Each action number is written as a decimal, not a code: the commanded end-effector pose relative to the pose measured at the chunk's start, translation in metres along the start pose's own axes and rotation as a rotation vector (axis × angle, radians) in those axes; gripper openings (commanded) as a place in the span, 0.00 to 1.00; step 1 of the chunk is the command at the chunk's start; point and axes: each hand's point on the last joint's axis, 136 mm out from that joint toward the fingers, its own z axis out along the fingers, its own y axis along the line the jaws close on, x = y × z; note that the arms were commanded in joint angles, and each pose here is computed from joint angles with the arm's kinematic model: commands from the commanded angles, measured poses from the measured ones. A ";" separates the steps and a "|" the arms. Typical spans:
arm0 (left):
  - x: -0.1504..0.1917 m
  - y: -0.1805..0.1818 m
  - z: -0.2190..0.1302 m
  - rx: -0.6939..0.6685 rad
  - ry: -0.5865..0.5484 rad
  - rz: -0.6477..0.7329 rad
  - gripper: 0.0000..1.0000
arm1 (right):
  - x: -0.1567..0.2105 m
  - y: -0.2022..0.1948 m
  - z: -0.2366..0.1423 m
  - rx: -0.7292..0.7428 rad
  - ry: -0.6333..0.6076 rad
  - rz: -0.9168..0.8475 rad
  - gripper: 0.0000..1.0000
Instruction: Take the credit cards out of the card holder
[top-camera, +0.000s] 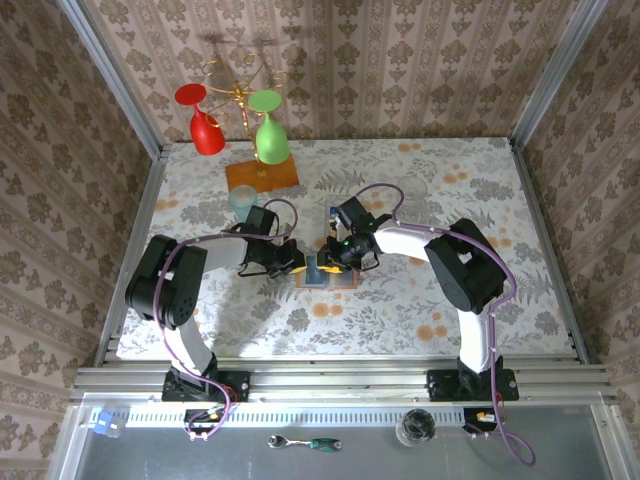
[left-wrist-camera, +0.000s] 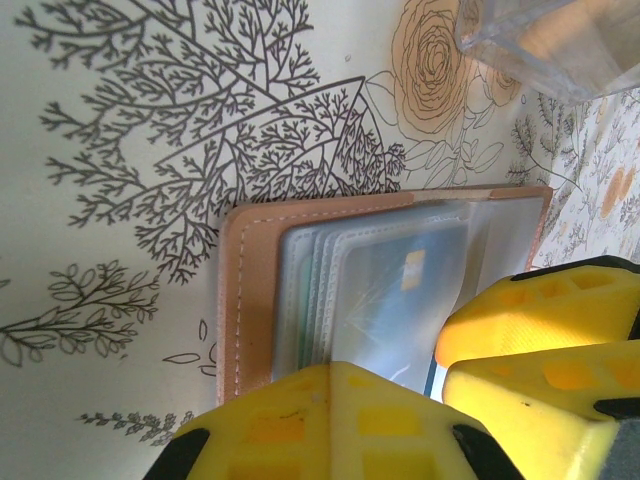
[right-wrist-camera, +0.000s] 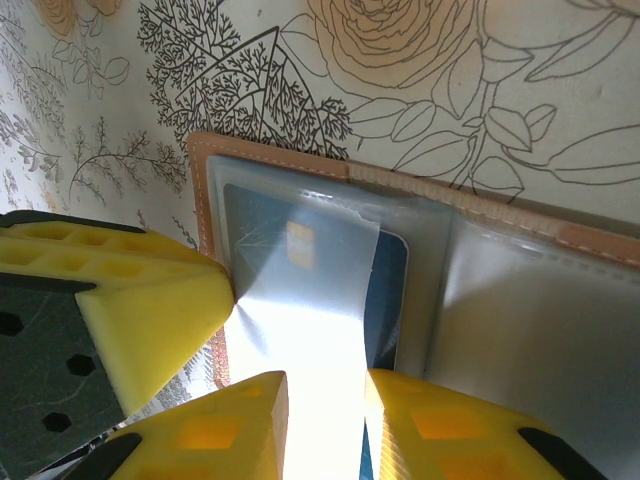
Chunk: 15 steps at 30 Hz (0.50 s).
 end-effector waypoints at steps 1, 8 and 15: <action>0.014 0.016 0.007 -0.042 0.040 -0.021 0.00 | 0.002 -0.006 0.004 0.047 0.011 -0.008 0.27; 0.013 0.017 0.007 -0.041 0.038 -0.022 0.00 | 0.004 -0.013 -0.003 0.112 0.001 -0.024 0.26; 0.013 0.014 0.007 -0.036 0.037 -0.018 0.00 | 0.000 -0.007 -0.011 0.107 -0.024 -0.043 0.26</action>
